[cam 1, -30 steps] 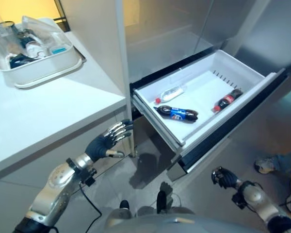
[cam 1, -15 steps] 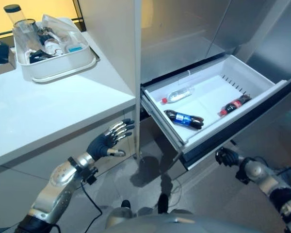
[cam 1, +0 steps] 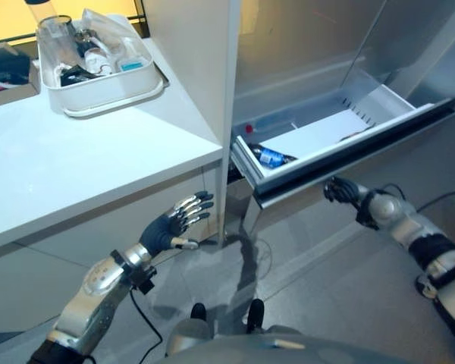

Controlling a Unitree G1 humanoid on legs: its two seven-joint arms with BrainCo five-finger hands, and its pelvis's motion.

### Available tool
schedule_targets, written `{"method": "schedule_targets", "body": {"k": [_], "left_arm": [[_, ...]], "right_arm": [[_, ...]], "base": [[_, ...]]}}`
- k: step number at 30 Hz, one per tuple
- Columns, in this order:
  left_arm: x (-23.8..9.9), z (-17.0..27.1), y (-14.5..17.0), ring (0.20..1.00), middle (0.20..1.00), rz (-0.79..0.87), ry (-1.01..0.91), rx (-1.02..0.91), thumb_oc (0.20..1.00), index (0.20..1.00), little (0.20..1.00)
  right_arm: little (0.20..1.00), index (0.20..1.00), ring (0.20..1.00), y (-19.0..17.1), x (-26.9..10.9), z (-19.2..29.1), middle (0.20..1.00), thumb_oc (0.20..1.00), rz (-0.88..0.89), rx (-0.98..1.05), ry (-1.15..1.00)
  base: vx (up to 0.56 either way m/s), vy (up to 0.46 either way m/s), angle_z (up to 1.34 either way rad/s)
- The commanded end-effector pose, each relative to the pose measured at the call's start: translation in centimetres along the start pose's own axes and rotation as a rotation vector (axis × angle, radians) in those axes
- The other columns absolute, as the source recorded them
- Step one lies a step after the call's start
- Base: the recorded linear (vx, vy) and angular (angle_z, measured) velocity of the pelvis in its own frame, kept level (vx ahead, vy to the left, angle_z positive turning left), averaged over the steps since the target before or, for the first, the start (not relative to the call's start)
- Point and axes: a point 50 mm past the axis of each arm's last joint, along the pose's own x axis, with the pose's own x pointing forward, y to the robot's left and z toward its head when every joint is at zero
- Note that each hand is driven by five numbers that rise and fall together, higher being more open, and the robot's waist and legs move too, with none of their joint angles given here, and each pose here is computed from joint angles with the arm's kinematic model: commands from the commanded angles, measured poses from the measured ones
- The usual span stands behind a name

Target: Take the drinks into the refrigerator

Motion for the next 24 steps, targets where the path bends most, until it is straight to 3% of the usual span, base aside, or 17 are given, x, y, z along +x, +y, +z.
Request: {"method": "schedule_targets", "body": {"k": [1,13,21,24], "left_arm": [[1.1,2.2,-0.4,1.000,1.000,-0.041,-0.100,0.049,1.000,1.000,1.000],[0.7,2.0,-0.2,1.000,1.000,-0.010,-0.106,0.041,1.000,1.000,1.000],[0.5,2.1,0.2,1.000,1.000,0.008,-0.117,0.057,1.000,1.000,1.000],[0.2,2.1,0.6,1.000,1.000,0.035,-0.127,0.071,1.000,1.000,1.000]], "right_arm": [[0.200,0.200,0.200,-8.2,1.2,8.3,0.200,0.200,-0.264,-0.031,-0.274],[0.200,0.200,0.200,-6.3,1.9,9.0,0.200,0.200,-0.228,0.006,-0.307],[0.200,0.200,0.200,-2.5,-0.1,4.4,0.200,0.200,-0.262,0.314,-0.278],[0.200,0.200,0.200,-0.8,-2.6,1.4,0.200,0.200,-0.331,0.455,-0.260]], "base": [[-0.01,-0.002,0.11],[0.00,0.005,0.11],[0.00,0.004,0.01],[0.00,0.009,0.01]]}}
